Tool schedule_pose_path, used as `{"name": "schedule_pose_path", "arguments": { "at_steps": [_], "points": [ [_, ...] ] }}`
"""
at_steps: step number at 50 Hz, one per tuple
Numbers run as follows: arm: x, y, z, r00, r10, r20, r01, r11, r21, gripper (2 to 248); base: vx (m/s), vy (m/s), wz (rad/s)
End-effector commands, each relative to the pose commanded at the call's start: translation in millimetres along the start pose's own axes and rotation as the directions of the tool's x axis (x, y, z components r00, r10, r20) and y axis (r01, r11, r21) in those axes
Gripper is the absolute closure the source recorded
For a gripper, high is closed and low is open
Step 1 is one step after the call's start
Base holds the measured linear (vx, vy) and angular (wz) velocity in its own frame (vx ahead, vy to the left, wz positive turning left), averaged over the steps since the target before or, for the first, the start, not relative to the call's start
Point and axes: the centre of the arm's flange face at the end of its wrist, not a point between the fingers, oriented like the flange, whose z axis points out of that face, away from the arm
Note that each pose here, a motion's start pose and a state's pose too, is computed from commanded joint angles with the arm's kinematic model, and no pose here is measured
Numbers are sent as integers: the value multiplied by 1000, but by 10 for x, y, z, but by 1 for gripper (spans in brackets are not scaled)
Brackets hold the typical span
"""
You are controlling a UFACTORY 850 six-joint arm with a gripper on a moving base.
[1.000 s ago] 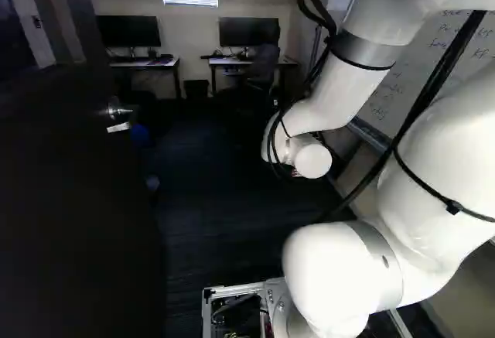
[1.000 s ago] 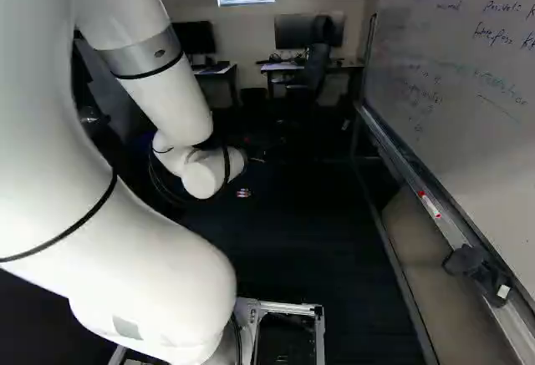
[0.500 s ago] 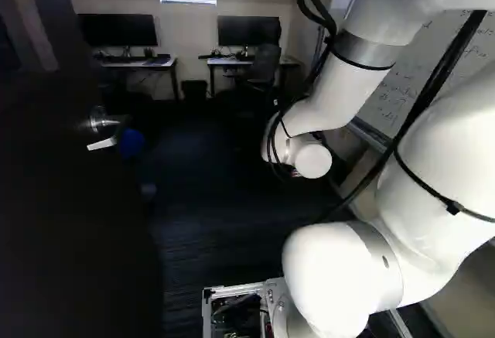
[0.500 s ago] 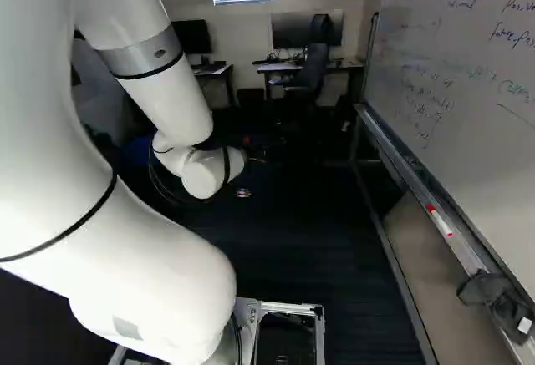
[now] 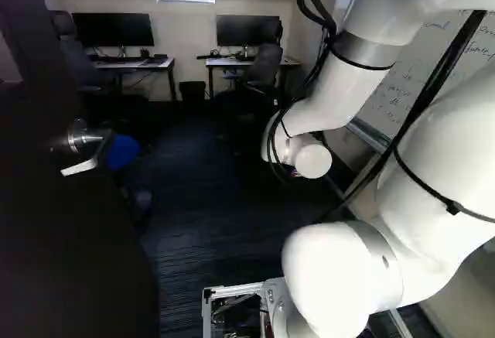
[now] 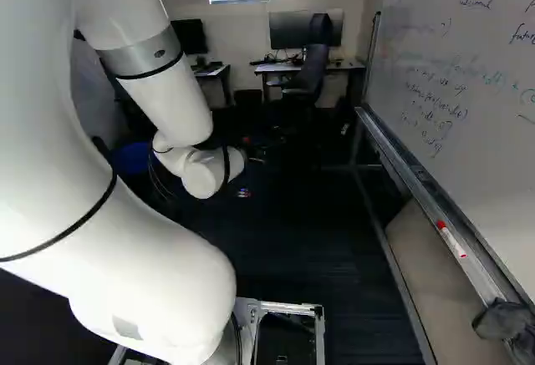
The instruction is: Open the door and move inside
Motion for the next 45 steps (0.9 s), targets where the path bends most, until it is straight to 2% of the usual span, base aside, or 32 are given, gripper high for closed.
{"name": "schedule_pose_path", "arguments": {
  "at_steps": [28,45],
  "points": [
    [0,0,0,1000,0,0,0,1000,0,3,145,0,-13],
    [0,0,0,1000,0,0,0,1000,0,3,48,0,-3]
  ]
}}
